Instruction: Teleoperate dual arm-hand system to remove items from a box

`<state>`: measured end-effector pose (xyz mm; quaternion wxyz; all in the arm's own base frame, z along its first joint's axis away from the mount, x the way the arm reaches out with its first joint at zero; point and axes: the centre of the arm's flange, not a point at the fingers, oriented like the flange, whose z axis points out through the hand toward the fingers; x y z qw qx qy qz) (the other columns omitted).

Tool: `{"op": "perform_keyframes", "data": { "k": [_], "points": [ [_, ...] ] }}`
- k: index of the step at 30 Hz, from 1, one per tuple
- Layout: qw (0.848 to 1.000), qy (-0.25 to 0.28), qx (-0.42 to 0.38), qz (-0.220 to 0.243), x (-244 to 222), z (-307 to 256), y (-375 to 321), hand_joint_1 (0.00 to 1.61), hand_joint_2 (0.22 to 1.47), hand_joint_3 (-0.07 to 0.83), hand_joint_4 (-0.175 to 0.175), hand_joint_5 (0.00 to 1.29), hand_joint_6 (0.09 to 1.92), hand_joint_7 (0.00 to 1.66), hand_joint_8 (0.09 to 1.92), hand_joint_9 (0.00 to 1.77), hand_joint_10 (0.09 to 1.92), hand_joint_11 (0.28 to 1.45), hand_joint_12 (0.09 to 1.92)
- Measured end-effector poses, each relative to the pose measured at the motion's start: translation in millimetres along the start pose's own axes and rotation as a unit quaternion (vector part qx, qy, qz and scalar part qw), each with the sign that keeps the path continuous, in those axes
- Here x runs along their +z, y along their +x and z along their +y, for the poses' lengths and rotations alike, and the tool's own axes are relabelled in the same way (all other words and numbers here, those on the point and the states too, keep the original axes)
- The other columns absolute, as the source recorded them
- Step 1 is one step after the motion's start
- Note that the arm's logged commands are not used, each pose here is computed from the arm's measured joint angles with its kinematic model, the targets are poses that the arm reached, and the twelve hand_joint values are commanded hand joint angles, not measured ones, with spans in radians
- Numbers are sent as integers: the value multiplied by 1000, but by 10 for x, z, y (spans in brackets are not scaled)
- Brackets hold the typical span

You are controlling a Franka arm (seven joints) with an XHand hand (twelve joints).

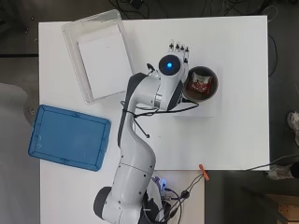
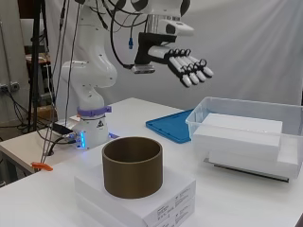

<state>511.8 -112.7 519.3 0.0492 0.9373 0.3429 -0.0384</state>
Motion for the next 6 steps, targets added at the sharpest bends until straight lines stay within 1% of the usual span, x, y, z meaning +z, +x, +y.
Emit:
{"op": "perform_keyframes", "data": {
  "k": [3,5,6],
  "points": [
    [999,-22,-26,25,-448,-355,180,1,847,4,19,206,87,349,87,457,87,528,87],
    [997,-41,-49,47,-813,-675,223,17,860,4,24,221,87,385,87,500,87,552,87],
    [996,-43,-53,55,-924,-744,205,26,863,3,27,225,87,395,87,512,87,558,87]
  ]
}}
